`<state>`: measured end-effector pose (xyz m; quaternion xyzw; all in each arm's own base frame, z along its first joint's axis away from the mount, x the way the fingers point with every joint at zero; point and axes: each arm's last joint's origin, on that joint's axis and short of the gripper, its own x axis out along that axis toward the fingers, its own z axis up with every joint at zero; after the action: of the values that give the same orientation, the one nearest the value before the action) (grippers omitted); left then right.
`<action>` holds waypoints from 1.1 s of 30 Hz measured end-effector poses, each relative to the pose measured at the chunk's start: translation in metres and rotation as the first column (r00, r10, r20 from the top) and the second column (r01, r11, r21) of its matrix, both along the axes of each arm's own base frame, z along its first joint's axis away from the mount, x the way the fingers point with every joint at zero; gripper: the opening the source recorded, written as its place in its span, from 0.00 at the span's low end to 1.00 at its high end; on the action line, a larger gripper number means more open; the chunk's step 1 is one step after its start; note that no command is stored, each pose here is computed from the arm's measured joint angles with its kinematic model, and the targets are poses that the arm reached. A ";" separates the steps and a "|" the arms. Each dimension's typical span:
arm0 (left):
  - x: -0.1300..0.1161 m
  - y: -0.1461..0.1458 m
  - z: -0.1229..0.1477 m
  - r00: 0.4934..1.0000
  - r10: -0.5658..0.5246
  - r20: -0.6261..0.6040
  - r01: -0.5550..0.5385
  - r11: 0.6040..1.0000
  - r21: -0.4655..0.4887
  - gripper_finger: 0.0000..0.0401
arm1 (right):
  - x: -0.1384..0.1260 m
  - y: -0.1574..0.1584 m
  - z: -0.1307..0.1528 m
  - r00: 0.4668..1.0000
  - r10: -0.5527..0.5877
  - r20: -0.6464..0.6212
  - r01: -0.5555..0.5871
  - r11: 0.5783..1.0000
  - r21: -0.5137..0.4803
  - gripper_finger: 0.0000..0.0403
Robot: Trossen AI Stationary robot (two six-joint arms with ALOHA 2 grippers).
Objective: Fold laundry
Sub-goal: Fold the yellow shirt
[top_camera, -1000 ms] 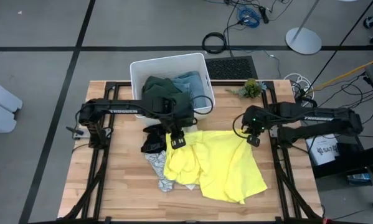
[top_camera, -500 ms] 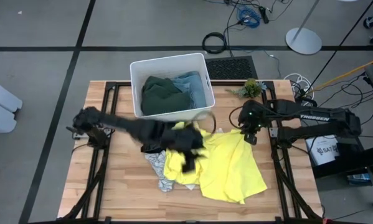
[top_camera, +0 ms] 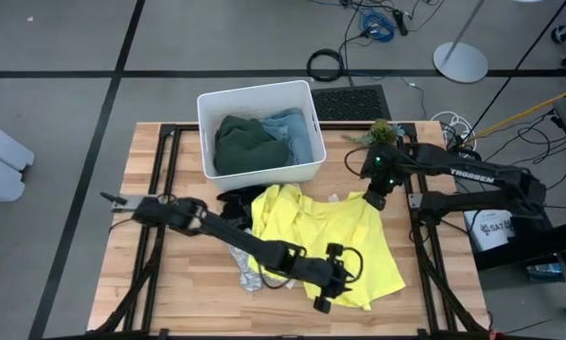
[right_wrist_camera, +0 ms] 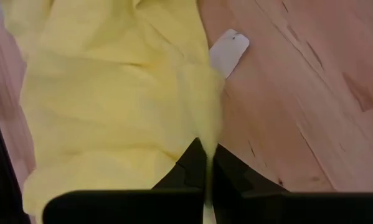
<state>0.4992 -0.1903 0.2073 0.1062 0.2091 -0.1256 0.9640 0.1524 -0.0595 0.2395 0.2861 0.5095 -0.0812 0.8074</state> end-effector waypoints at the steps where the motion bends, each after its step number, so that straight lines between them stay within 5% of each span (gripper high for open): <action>1: 0.005 -0.002 -0.009 1.000 -0.024 -0.005 0.024 1.000 0.012 0.41 | 0.001 -0.001 -0.001 1.000 -0.013 -0.004 0.013 1.000 0.006 0.00; 11: 0.026 -0.034 -0.052 0.989 -0.113 -0.094 0.116 0.993 0.024 0.41 | 0.012 -0.009 -0.011 0.998 -0.050 -0.033 0.052 0.997 0.058 0.00; 18: 0.026 -0.033 -0.088 0.960 -0.062 -0.272 0.046 0.997 -0.065 0.41 | 0.016 -0.016 -0.010 0.990 -0.138 -0.002 0.138 0.988 0.069 0.00; 26: 0.020 -0.029 -0.093 0.935 0.052 -0.350 -0.058 0.998 -0.007 0.40 | 0.014 -0.021 -0.010 0.986 -0.166 -0.003 0.165 0.984 0.070 0.00; 29: 0.018 -0.029 -0.094 0.931 0.120 -0.344 -0.114 0.993 0.040 0.34 | 0.013 -0.020 -0.011 0.986 -0.166 -0.019 0.167 0.983 0.073 0.00; 33: 0.019 -0.027 -0.095 0.932 0.162 -0.325 -0.150 0.987 0.063 0.12 | 0.008 -0.017 -0.014 0.984 -0.157 -0.083 0.163 0.984 0.072 0.00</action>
<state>0.5183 -0.2177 0.1123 0.0846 0.3771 -0.0608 0.9203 0.1602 -0.0766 0.2260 0.3543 0.5183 -0.1369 0.7662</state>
